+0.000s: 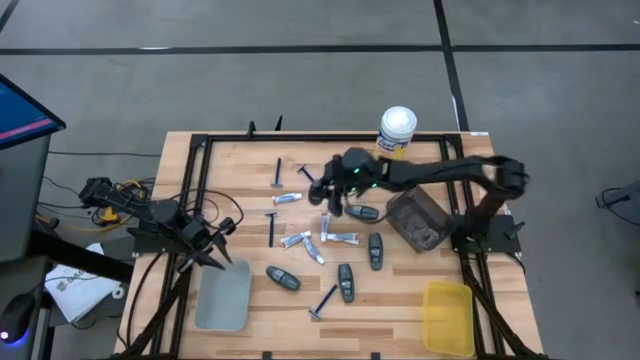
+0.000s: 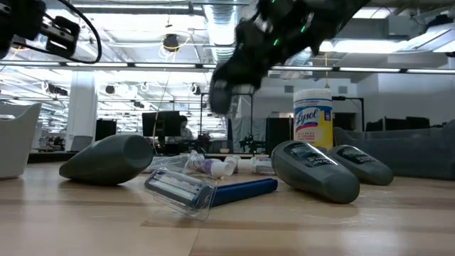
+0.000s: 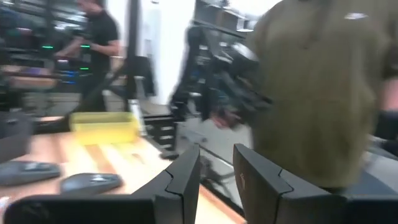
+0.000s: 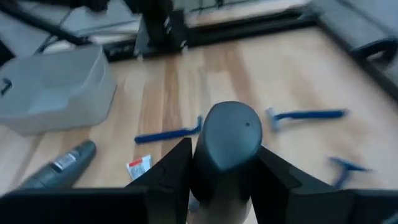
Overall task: Pick & Place Travel size toiletries
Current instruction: Put the gray deodorant into the black bin
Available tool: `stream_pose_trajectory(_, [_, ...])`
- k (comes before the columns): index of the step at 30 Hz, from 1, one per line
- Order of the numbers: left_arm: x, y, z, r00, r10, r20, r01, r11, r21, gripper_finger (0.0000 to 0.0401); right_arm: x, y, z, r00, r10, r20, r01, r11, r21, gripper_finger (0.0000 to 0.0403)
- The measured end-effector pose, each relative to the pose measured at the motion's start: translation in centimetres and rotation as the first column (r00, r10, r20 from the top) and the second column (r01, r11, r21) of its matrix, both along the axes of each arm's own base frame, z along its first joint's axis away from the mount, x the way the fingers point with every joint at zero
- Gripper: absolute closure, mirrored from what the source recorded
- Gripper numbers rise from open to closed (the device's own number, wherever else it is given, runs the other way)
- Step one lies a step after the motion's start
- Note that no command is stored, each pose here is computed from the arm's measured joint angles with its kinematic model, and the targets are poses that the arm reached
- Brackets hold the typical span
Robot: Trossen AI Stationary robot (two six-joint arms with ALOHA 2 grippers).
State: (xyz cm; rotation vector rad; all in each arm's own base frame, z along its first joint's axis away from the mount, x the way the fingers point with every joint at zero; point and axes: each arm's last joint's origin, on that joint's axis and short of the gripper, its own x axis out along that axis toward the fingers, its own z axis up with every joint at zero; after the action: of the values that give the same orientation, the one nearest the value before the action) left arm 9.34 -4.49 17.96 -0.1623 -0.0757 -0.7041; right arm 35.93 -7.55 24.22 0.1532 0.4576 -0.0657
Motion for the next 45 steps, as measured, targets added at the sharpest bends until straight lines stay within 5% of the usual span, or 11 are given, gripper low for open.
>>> stream_pose_trajectory(4, [-0.3, -0.3, 0.1, 0.991, -0.131, 0.013, 0.131, 0.991, 0.015, 0.0309, -3.7, -0.1, 3.2, 0.992, -0.086, -0.09, 0.084, 0.996, -0.019, 0.0293])
stream_pose_trajectory(9, [-0.3, -0.2, 0.2, 0.99, -0.135, 0.028, 0.135, 0.991, 0.018, 0.0309, -8.8, 0.5, 5.4, 0.942, -0.206, -0.265, 0.207, 0.978, -0.027, 0.0293])
stream_pose_trajectory(14, [0.0, 0.2, 0.2, 0.998, -0.063, 0.029, 0.062, 0.998, 0.014, 0.0309, -13.3, 1.5, 6.1, 0.843, -0.3, -0.447, 0.332, 0.943, -0.008, 0.0293])
stream_pose_trajectory(19, [0.3, 0.9, 0.2, 0.996, 0.082, 0.028, -0.082, 0.997, -0.001, 0.0309, -16.5, 2.2, 5.8, 0.686, -0.367, -0.628, 0.466, 0.885, -0.008, 0.0293])
stream_pose_trajectory(23, [0.6, 1.4, 0.3, 0.977, 0.213, 0.024, -0.213, 0.977, -0.02, 0.0309, -17.1, 2.7, 4.9, 0.624, -0.377, -0.685, 0.51, 0.86, -0.009, 0.0293])
stream_pose_trajectory(28, [0.6, 1.5, 0.3, 0.973, 0.23, 0.029, -0.229, 0.973, -0.025, 0.0309, -17.4, 3.8, 3.0, 0.559, -0.349, -0.752, 0.508, 0.861, -0.022, 0.0293])
stream_pose_trajectory(45, [0.6, 1.5, 0.4, 0.973, 0.23, 0.037, -0.229, 0.973, -0.027, 0.0309, -18.2, 4.1, -1.6, 0.492, -0.338, -0.802, 0.526, 0.85, -0.035, 0.0293])
